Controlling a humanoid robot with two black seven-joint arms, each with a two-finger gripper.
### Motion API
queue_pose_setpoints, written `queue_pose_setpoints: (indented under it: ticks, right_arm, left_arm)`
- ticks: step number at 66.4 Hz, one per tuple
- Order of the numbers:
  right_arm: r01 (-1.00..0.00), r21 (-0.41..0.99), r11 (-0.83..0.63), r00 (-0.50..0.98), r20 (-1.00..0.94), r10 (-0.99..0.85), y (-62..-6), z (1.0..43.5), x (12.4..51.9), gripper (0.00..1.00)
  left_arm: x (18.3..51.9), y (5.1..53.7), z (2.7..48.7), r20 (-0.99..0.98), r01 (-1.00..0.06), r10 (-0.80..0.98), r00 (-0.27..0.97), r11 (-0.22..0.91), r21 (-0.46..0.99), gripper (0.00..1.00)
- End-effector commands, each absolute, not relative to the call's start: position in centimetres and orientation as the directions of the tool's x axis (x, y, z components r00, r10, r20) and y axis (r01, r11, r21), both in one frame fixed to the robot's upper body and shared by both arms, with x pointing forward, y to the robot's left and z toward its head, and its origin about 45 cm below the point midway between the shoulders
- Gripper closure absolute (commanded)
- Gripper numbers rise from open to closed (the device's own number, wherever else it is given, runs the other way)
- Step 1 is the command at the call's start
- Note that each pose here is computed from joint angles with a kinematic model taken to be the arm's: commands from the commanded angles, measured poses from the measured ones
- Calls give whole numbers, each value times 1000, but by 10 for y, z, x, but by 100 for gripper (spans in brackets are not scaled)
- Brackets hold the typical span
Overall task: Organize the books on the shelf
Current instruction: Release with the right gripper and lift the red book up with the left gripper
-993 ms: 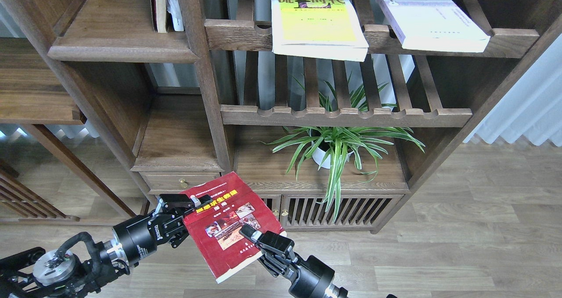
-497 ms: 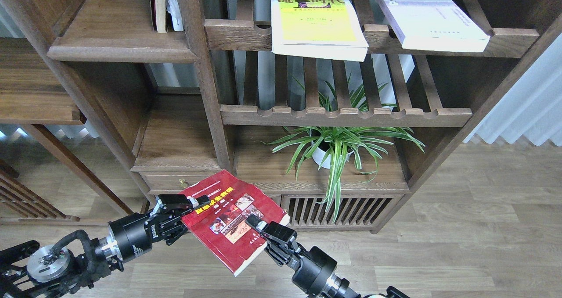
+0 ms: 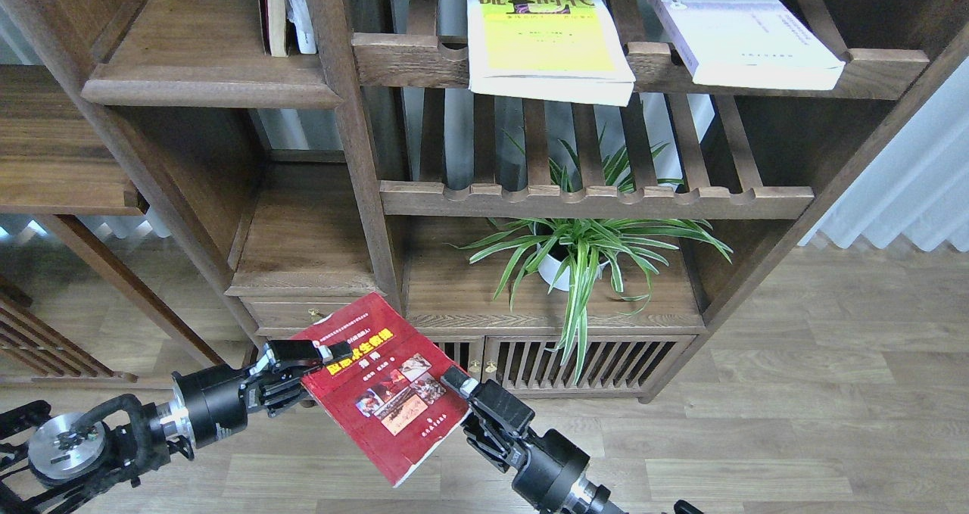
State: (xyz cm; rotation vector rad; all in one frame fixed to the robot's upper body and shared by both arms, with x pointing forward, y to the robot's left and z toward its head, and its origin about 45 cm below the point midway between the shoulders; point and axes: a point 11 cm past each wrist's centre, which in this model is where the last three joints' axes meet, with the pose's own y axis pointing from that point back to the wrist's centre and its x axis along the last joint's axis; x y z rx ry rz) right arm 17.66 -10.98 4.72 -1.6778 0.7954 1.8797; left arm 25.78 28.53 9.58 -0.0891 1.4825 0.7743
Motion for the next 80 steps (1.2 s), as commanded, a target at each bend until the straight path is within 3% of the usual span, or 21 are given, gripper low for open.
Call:
queue_pose_setpoints:
  ticks: [1,22,35,58,80]
  right_arm:
    - [-715,114,-690,-128,-991,-31,-117,43,180,1]
    - [-711,135,-690,-139,-989,-51,-121,37,181,1]
    - [-707,136,-694,-139,-989,-53,-121,36,181,1]
    - [-739,137,-660,-138,-989,-50,-132,36,188,1]
    - [-744,161,-649,-171,-984,-48,-135,30,175,1]
  left_arm:
    - [258,316,96,-854,-568,519,-47,689,450,100]
    - [235,352,113,-740,-637,666,98,613,467,100]
    - [198,386,122,-718,-702,695,37,530,476,100]
    - [204,450,164,-654,-851,757,-2,342,398,100]
    - [220,474,199,-651,-924,759,18,261,278,100]
